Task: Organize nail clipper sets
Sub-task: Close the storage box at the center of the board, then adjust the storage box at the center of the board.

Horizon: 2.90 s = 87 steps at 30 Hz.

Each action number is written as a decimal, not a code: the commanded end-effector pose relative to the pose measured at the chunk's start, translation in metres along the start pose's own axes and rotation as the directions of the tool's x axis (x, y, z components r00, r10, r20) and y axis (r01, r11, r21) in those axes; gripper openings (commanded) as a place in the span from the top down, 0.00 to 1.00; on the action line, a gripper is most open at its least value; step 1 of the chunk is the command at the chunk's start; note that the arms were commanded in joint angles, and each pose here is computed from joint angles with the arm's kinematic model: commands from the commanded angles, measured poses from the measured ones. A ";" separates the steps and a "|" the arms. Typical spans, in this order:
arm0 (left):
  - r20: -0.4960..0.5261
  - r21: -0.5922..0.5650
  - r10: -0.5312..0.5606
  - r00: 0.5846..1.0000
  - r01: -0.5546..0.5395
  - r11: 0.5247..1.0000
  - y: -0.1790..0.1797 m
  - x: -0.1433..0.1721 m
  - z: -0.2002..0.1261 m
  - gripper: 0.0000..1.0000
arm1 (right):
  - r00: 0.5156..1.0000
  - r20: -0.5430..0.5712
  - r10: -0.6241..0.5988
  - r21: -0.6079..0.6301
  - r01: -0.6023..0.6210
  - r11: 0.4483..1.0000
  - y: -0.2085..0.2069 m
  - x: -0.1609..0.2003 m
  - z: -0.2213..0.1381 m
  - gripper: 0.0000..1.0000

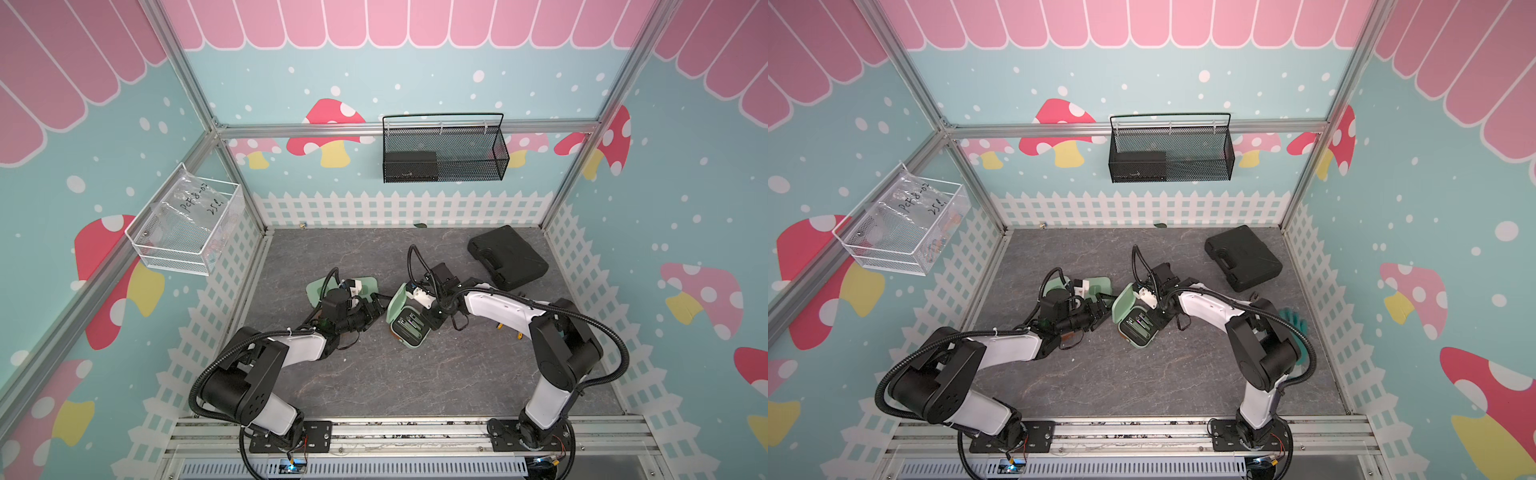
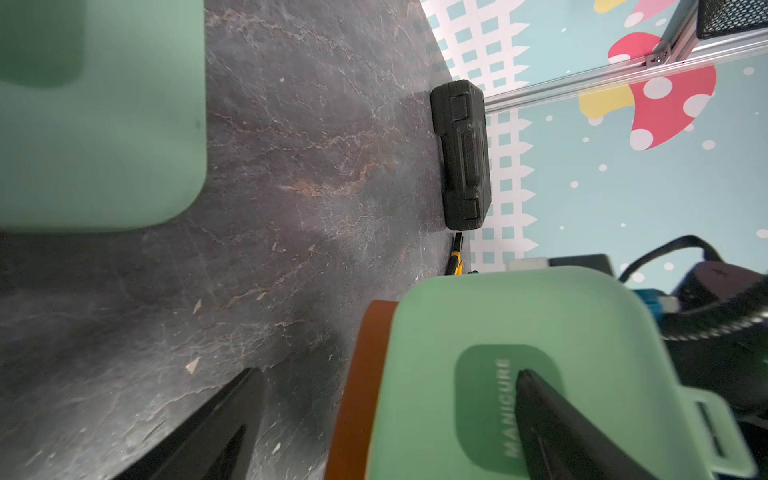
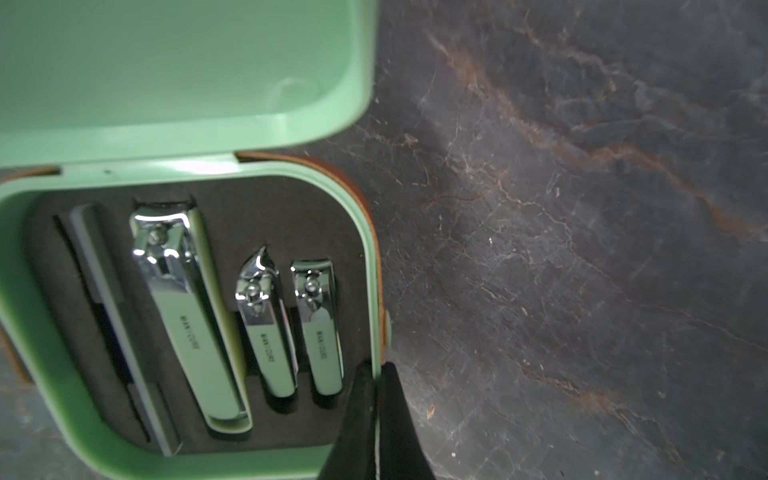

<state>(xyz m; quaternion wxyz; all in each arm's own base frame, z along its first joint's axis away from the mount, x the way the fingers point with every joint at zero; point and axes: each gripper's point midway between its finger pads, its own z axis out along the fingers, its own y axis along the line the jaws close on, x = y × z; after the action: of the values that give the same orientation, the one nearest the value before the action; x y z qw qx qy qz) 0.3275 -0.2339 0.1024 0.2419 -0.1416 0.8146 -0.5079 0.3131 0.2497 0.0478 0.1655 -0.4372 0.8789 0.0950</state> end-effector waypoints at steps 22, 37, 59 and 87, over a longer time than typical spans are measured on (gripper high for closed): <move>-0.167 0.024 -0.023 0.986 0.027 0.999 0.008 0.036 0.017 0.11 | 0.960 0.125 0.251 0.212 -0.273 0.938 -0.032 -0.015 -0.067 0.53; -0.294 -0.402 0.140 0.945 -0.256 0.879 0.048 0.065 0.021 0.11 | 0.711 0.259 0.654 -0.243 -0.608 0.756 0.026 0.008 -0.080 0.31; -0.343 -0.495 0.165 0.925 -0.327 0.805 0.071 0.077 0.028 0.12 | 0.690 0.148 0.708 -0.239 -0.670 0.703 0.020 0.030 -0.005 0.64; -0.332 -0.736 0.068 0.941 -0.303 0.606 0.117 0.073 -0.008 0.25 | 0.828 0.146 0.541 -0.182 -0.515 0.838 0.016 -0.008 -0.020 0.62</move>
<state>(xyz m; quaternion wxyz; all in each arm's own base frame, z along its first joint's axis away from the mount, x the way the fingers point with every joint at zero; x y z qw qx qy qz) 0.3009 -0.2521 0.0294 0.1730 -0.0511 0.9639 -0.1958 0.3111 0.2575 0.0698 0.2023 -0.1736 0.9351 0.2335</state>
